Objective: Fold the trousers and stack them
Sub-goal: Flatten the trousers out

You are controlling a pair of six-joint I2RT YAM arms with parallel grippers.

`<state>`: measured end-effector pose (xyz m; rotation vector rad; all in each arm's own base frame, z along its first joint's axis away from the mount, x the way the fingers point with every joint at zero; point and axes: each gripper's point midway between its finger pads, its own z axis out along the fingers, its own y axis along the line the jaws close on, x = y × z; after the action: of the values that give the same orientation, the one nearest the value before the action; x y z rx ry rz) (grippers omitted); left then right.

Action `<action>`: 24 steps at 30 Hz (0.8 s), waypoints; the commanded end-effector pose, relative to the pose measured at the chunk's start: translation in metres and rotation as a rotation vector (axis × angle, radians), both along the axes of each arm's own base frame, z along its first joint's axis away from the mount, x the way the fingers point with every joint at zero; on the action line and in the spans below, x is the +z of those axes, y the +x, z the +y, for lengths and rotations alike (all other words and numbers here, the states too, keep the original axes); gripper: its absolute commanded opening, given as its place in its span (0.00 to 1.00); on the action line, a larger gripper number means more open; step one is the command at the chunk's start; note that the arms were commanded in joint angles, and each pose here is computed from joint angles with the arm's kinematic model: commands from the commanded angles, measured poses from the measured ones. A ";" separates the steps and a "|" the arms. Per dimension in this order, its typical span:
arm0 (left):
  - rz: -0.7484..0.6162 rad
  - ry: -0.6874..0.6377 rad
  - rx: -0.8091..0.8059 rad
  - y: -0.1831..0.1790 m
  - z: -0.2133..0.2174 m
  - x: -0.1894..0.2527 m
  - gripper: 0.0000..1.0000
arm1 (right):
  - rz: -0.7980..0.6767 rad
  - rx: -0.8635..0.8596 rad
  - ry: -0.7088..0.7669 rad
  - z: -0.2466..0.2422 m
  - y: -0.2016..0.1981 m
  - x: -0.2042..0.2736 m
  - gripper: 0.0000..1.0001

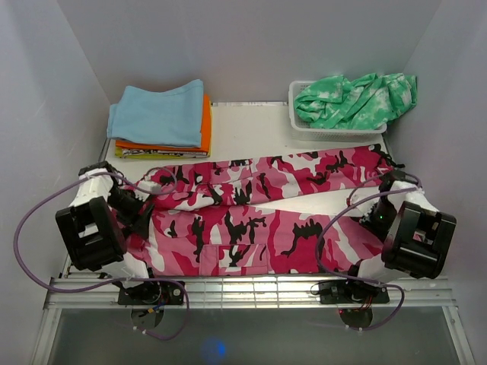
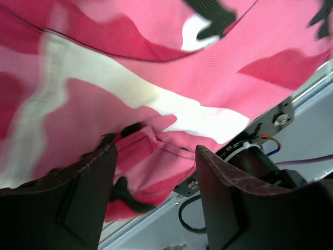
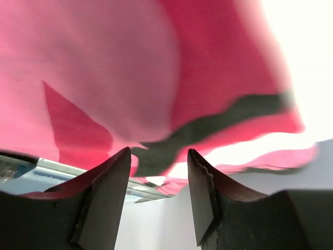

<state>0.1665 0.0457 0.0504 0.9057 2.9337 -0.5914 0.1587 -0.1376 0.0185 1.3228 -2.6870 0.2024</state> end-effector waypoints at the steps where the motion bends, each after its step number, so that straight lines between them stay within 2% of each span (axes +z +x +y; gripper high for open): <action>1: -0.180 -0.098 0.021 0.044 -0.011 0.053 0.73 | -0.122 0.033 0.179 0.031 0.057 0.038 0.54; 2: -0.205 -0.116 0.050 0.057 -0.012 0.063 0.77 | -0.140 0.016 0.200 0.035 0.069 0.047 0.54; 3: -0.278 -0.115 0.077 0.083 -0.008 0.083 0.78 | -0.202 0.009 0.200 0.032 0.100 0.066 0.54; 4: -0.301 -0.123 0.111 0.097 -0.006 0.089 0.78 | -0.236 0.010 0.249 0.044 0.118 0.073 0.54; 5: -0.274 -0.142 0.192 0.110 -0.006 0.089 0.79 | -0.260 -0.024 0.261 0.048 0.131 0.080 0.54; 6: -0.282 -0.135 0.224 0.121 -0.002 0.090 0.79 | -0.249 -0.023 0.272 0.055 0.145 0.076 0.54; 7: -0.321 -0.116 0.247 0.139 0.005 0.096 0.79 | -0.306 -0.020 0.258 0.054 0.170 0.092 0.53; 9: -0.288 -0.079 0.308 0.150 0.016 0.085 0.79 | -0.294 -0.039 0.274 0.067 0.193 0.087 0.53; 10: -0.299 -0.060 0.315 0.156 0.020 0.082 0.79 | -0.341 -0.040 0.281 0.070 0.212 0.100 0.53; 13: -0.307 0.015 0.372 0.166 0.038 0.070 0.78 | -0.328 -0.049 0.288 0.089 0.234 0.087 0.53; 16: -0.316 0.060 0.461 0.175 0.050 0.060 0.79 | -0.327 -0.054 0.268 0.105 0.249 0.062 0.53; 21: -0.370 0.053 0.615 0.199 0.070 0.064 0.83 | -0.208 -0.092 0.147 0.102 0.231 -0.005 0.51; 24: -0.392 0.014 0.680 0.215 0.082 0.066 0.87 | -0.157 -0.076 0.086 0.101 0.219 -0.020 0.50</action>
<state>0.3510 0.1087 0.1009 0.1074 2.7369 -0.3258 0.3903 -0.0234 0.0182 1.3784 -2.9352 0.1184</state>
